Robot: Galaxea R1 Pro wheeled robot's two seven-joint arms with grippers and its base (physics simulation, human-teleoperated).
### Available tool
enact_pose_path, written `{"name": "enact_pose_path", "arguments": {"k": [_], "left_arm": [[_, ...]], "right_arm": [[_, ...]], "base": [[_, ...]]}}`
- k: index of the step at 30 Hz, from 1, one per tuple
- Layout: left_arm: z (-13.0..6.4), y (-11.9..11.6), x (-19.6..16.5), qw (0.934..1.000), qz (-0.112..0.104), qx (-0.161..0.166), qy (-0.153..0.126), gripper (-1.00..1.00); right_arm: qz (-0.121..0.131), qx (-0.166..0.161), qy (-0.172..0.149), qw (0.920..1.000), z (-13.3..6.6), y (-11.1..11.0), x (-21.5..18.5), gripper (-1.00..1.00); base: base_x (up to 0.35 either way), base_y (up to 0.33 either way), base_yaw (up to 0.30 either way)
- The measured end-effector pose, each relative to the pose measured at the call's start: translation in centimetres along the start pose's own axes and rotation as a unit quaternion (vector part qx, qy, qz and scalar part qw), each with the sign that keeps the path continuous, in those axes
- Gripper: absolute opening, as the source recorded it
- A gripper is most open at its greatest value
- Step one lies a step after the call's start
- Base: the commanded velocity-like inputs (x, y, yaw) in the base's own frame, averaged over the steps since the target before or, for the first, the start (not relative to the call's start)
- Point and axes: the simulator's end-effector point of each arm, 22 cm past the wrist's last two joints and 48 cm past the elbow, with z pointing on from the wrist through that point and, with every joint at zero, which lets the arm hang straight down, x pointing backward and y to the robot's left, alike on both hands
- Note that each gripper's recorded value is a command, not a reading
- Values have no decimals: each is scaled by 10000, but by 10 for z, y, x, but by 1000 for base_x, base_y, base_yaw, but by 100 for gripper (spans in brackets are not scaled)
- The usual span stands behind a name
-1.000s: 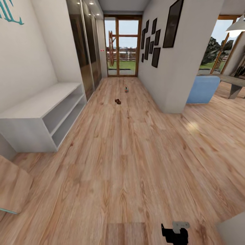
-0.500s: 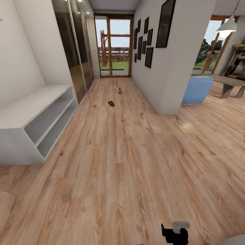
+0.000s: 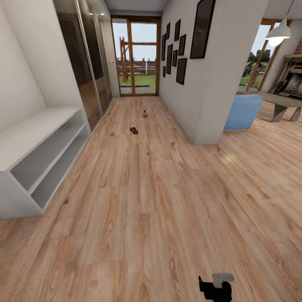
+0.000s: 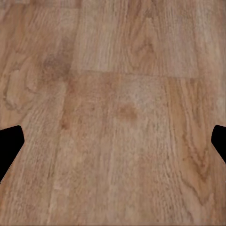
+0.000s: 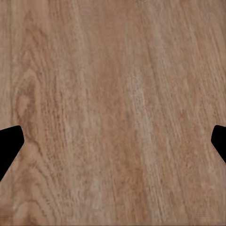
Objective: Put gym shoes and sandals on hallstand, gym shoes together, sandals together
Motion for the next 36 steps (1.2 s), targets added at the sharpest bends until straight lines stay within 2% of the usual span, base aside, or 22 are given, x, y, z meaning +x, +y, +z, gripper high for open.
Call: {"name": "enact_pose_path", "arguments": {"k": [36], "left_arm": [[0, 0, 0, 10000, -6, -7, -3, 100]], "right_arm": [[-3, 4, 4, 10000, 0, -1, 1, 100]], "base": [[340, 0, 0]]}}
